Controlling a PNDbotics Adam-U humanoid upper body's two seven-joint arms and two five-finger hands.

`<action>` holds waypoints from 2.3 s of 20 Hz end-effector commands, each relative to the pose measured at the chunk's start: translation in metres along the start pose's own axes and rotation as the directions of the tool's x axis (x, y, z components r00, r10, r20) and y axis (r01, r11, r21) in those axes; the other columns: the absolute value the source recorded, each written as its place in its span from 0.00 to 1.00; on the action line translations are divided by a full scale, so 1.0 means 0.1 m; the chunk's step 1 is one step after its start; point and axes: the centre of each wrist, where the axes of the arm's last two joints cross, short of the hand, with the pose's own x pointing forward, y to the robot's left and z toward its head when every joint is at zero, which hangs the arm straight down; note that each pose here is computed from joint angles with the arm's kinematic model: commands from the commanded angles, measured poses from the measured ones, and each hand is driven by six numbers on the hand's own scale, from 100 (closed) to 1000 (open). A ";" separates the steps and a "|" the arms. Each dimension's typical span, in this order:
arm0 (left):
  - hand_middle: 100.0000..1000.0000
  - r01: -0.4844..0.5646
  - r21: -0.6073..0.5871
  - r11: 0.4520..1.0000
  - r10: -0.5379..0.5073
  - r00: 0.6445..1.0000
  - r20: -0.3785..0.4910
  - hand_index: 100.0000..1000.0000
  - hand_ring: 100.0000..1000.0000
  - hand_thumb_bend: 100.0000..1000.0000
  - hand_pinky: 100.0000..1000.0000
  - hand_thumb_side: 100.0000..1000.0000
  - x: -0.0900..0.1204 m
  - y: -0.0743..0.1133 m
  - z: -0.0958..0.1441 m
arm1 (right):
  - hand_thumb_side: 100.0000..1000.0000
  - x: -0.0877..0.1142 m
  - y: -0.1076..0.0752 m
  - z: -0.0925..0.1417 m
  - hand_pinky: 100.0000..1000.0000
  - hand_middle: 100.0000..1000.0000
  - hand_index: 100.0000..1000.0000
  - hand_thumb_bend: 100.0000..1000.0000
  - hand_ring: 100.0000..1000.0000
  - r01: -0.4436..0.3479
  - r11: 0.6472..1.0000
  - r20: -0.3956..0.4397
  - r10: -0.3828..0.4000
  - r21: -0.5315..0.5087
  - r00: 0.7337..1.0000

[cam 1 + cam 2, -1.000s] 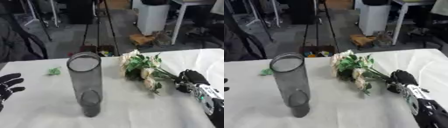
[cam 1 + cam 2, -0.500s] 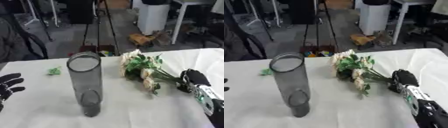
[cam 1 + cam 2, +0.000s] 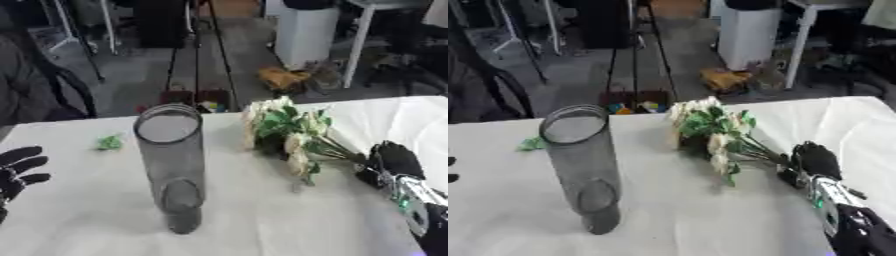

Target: Arrange flowers into the vase.

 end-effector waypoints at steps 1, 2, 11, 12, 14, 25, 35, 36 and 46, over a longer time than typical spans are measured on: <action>0.77 0.009 -0.005 1.000 -0.009 1.000 0.026 0.80 0.81 1.00 0.73 0.75 0.07 0.03 -0.04 | 0.50 -0.08 -0.10 -0.05 0.00 0.00 0.13 0.00 0.00 0.011 0.998 -0.027 -0.013 -0.067 1.000; 0.77 0.009 -0.005 1.000 -0.009 1.000 0.026 0.80 0.81 1.00 0.73 0.75 0.07 0.03 -0.04 | 0.53 -0.09 -0.09 -0.05 0.00 0.00 0.13 0.00 0.00 0.016 0.997 -0.031 -0.018 -0.077 0.999; 0.77 0.008 -0.003 1.000 -0.008 1.000 0.025 0.80 0.81 1.00 0.73 0.75 0.06 0.03 -0.04 | 0.75 -0.14 -0.03 -0.02 0.00 0.00 0.10 0.00 0.00 0.067 0.990 -0.045 -0.073 -0.128 0.996; 0.77 0.008 -0.002 1.000 -0.008 1.000 0.025 0.80 0.81 1.00 0.73 0.75 0.06 0.03 -0.04 | 0.75 -0.14 -0.03 -0.02 0.00 0.00 0.10 0.00 0.00 0.069 0.989 -0.045 -0.076 -0.130 0.996; 0.77 0.008 -0.002 1.000 -0.008 1.000 0.025 0.80 0.81 1.00 0.73 0.75 0.06 0.03 -0.04 | 0.83 -0.15 -0.02 -0.02 0.00 0.00 0.05 0.00 0.00 0.073 0.988 -0.046 -0.080 -0.133 0.996; 0.77 0.013 0.001 1.000 -0.013 1.000 0.026 0.80 0.81 1.00 0.73 0.75 0.07 0.05 -0.04 | 0.82 -0.16 -0.21 -0.08 0.00 0.00 0.00 0.00 0.00 0.159 0.964 -0.022 -0.167 -0.212 0.986; 0.77 0.020 0.004 1.000 -0.020 1.000 0.021 0.80 0.81 1.00 0.73 0.75 0.07 0.07 -0.03 | 0.83 -0.08 -0.69 -0.20 0.00 0.00 0.00 0.00 0.00 0.237 0.929 0.033 -0.238 -0.284 0.971; 0.77 0.021 0.004 1.000 -0.021 1.000 0.022 0.80 0.81 1.00 0.73 0.75 0.07 0.07 -0.03 | 0.83 -0.07 -0.75 -0.21 0.00 0.00 0.00 0.00 0.00 0.243 0.924 0.041 -0.242 -0.294 0.969; 0.77 0.030 -0.001 1.000 -0.030 0.999 0.016 0.80 0.81 1.00 0.73 0.76 0.07 0.08 -0.02 | 0.84 0.05 -1.45 -0.36 0.00 0.00 0.00 0.00 0.00 0.275 0.868 0.151 -0.232 -0.414 0.961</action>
